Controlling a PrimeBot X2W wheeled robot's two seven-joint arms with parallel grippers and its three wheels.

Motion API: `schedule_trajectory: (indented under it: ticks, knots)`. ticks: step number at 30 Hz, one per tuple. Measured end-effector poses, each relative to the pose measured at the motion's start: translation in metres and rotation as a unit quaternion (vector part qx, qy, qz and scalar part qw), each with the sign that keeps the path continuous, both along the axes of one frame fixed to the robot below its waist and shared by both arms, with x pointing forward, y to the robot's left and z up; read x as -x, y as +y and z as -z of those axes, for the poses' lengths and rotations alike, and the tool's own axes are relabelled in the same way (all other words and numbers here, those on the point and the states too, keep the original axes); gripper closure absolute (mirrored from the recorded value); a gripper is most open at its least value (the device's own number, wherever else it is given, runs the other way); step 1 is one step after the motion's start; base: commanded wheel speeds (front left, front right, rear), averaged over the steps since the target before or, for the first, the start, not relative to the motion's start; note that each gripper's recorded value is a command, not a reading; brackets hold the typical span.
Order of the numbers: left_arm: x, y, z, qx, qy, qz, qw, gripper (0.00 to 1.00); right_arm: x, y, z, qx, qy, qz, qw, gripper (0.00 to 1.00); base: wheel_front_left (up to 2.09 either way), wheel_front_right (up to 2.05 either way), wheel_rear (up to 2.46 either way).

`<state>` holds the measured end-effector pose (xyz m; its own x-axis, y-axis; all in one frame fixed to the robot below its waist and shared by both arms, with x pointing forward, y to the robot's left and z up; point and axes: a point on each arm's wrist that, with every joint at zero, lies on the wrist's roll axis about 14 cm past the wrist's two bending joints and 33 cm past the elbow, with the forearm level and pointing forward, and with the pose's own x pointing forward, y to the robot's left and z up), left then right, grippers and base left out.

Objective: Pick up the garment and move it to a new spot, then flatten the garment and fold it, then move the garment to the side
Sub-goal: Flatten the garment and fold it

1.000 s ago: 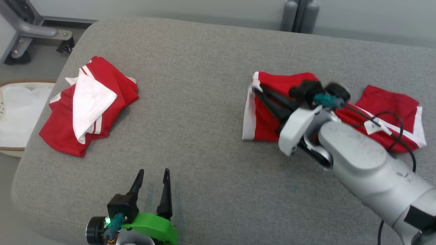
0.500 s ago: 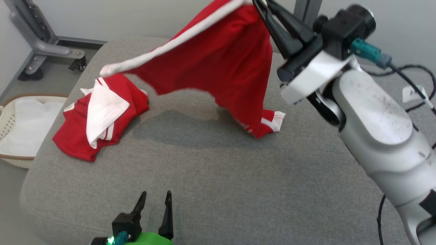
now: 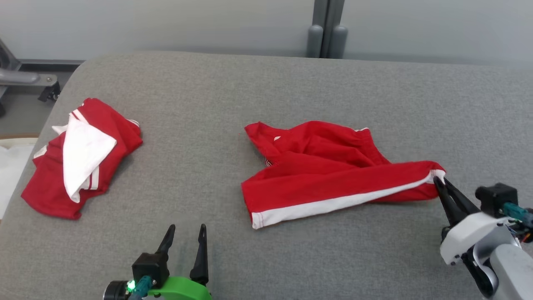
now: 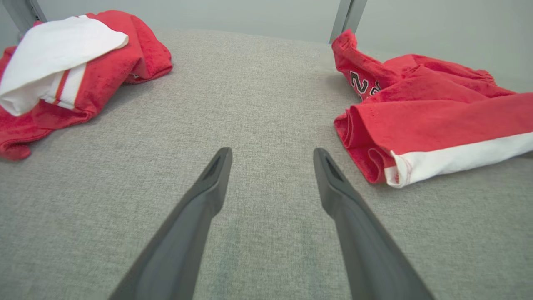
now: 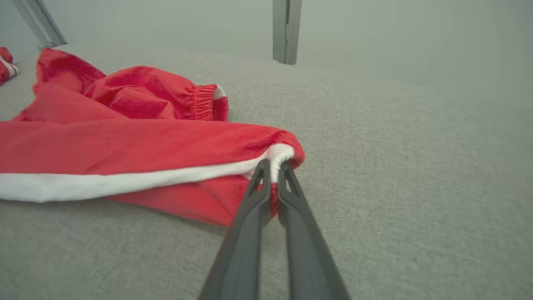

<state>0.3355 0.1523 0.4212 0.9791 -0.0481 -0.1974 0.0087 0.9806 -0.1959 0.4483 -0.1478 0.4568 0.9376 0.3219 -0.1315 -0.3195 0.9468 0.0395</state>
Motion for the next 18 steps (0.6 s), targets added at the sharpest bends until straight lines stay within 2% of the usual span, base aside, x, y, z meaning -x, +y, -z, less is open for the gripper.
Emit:
schedule_trajectory:
  ticks: [1, 2, 3, 4, 5, 6, 10, 18]
  knots:
    - [-0.002, -0.003, -0.001, 0.0, -0.001, 0.006, 1.0, 0.0, 0.006, -0.012, 0.007, 0.003, 0.01, 0.018, 1.0, 0.96, 0.0, 0.0, 0.0]
    - [-0.004, -0.007, -0.001, 0.0, -0.002, 0.012, 1.0, 0.0, 0.011, -0.022, 0.013, 0.001, 0.017, 0.035, 0.999, 0.8, 0.0, 0.0, 0.0]
    - [-0.006, -0.009, -0.002, 0.0, -0.004, 0.017, 1.0, 0.0, 0.015, -0.029, 0.017, 0.0, 0.022, 0.048, 0.999, 0.78, 0.0, 0.0, 0.0]
    - [-0.008, -0.013, -0.002, 0.001, -0.005, 0.022, 1.0, 0.0, 0.02, -0.035, 0.022, 0.002, 0.028, 0.06, 0.998, 0.7, 0.0, 0.0, 0.0]
    - [-0.009, -0.016, -0.003, 0.002, -0.006, 0.027, 1.0, 0.0, 0.025, -0.041, 0.026, 0.005, 0.034, 0.069, 0.997, 0.56, 0.0, 0.0, 0.0]
    - [-0.01, -0.019, -0.004, 0.002, -0.007, 0.031, 0.999, 0.0, 0.028, -0.046, 0.029, 0.005, 0.037, 0.079, 0.996, 0.0, 0.0, 0.0, 0.0]
    - [-0.014, -0.027, -0.005, 0.003, -0.011, 0.045, 0.999, 0.0, 0.032, -0.059, 0.02, 0.012, 0.018, 0.107, 0.994, 0.0, 0.0, 0.0, 0.0]
    - [-0.019, -0.047, -0.013, 0.016, -0.024, 0.079, 0.996, 0.0, 0.025, -0.049, -0.036, 0.014, -0.083, 0.12, 0.989, 0.0, 0.0, 0.0, 0.0]
